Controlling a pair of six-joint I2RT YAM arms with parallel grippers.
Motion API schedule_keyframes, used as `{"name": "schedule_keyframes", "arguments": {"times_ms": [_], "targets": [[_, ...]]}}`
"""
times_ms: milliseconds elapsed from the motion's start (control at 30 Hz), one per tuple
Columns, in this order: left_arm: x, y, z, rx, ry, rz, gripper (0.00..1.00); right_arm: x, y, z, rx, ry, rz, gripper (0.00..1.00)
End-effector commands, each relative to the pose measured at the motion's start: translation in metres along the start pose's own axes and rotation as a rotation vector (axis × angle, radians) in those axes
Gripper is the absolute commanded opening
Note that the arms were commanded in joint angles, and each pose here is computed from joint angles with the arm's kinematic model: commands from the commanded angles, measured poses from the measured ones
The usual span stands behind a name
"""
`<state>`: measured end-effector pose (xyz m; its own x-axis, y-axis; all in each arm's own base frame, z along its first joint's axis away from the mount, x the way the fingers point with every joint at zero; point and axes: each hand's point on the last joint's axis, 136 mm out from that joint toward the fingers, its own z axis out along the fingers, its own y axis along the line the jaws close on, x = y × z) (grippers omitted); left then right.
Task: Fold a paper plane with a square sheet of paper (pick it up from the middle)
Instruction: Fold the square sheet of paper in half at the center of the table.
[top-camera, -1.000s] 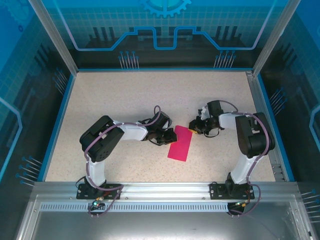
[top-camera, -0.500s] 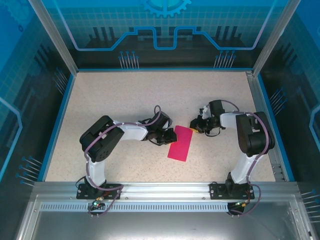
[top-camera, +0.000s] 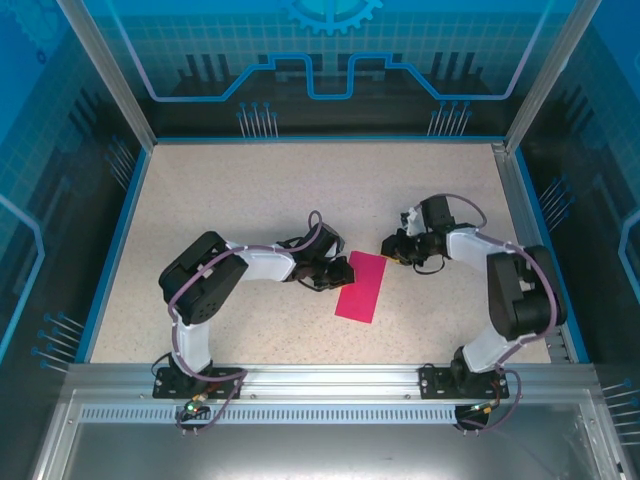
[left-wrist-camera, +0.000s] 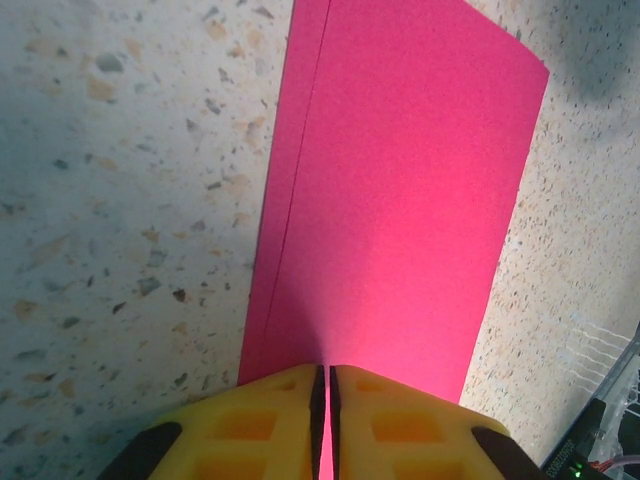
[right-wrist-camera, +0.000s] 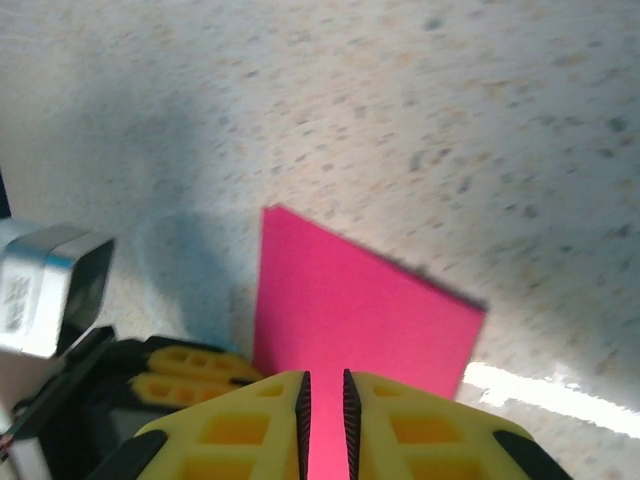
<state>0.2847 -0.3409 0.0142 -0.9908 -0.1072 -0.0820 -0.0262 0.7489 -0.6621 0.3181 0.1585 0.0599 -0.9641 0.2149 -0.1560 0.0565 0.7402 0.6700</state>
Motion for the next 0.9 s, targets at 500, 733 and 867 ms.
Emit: {"name": "schedule_keyframes", "arguments": {"times_ms": [500, 733, 867], "targets": [[0.022, 0.010, -0.001, -0.046, 0.073, -0.037, 0.17, 0.149, 0.013, 0.022, -0.046, 0.191, -0.045, 0.24], [0.022, 0.010, 0.001, -0.040, 0.067, -0.044, 0.17, 0.173, -0.026, 0.029, 0.106, 0.255, -0.013, 0.23], [0.023, 0.008, 0.002, -0.039, 0.070, -0.044, 0.17, 0.179, -0.030, 0.027, 0.110, 0.263, -0.010, 0.24]]}}
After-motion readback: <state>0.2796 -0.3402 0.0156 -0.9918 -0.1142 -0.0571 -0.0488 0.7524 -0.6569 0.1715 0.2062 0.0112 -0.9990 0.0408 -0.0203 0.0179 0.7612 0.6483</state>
